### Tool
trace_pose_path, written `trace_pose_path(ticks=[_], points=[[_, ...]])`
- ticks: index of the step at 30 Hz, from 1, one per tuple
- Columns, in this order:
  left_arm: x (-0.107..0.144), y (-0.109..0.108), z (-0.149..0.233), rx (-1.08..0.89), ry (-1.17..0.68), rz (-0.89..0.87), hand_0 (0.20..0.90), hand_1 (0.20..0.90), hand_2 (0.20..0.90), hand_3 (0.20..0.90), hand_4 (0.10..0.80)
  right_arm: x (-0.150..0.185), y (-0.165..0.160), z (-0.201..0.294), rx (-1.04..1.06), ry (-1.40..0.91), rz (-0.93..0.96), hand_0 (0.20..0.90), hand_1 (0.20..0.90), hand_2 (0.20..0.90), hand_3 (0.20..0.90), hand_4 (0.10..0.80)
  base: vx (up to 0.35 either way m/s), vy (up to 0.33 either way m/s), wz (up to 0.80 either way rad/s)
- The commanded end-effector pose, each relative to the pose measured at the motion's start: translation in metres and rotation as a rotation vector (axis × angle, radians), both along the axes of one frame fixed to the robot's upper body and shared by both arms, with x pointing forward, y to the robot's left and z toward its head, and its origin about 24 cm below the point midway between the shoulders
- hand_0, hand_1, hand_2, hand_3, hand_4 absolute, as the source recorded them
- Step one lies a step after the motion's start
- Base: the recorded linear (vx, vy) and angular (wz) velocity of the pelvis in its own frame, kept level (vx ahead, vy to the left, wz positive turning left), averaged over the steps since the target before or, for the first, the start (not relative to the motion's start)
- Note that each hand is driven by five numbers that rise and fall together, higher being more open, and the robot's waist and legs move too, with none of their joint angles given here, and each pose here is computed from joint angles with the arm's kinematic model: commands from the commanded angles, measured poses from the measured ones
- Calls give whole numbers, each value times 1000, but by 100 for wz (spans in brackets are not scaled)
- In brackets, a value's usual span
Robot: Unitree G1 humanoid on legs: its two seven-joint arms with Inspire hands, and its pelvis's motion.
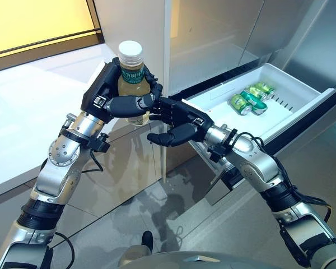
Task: Put drinks into fridge and close the fridge
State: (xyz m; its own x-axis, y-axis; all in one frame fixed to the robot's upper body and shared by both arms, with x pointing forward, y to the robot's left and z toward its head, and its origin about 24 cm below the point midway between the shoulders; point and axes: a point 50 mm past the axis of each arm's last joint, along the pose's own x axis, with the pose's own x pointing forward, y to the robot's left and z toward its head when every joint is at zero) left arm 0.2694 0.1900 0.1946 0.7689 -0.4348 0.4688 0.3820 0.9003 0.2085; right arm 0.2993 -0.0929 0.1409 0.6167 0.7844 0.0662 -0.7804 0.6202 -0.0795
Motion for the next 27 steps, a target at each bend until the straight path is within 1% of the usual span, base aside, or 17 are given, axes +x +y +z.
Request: trace_pose_path(ticks=[1,27], points=[[-11,-26,77,-133,-358,-174,300,300,300,200,100,4,24,60,157,-198,87,900,900,900,900,800,0,0,0],[-8,-43,71,-215,-299,-290,300,300,300,200,100,9,61,70,167,-176,127,900,900,900,900,800,0,0,0]])
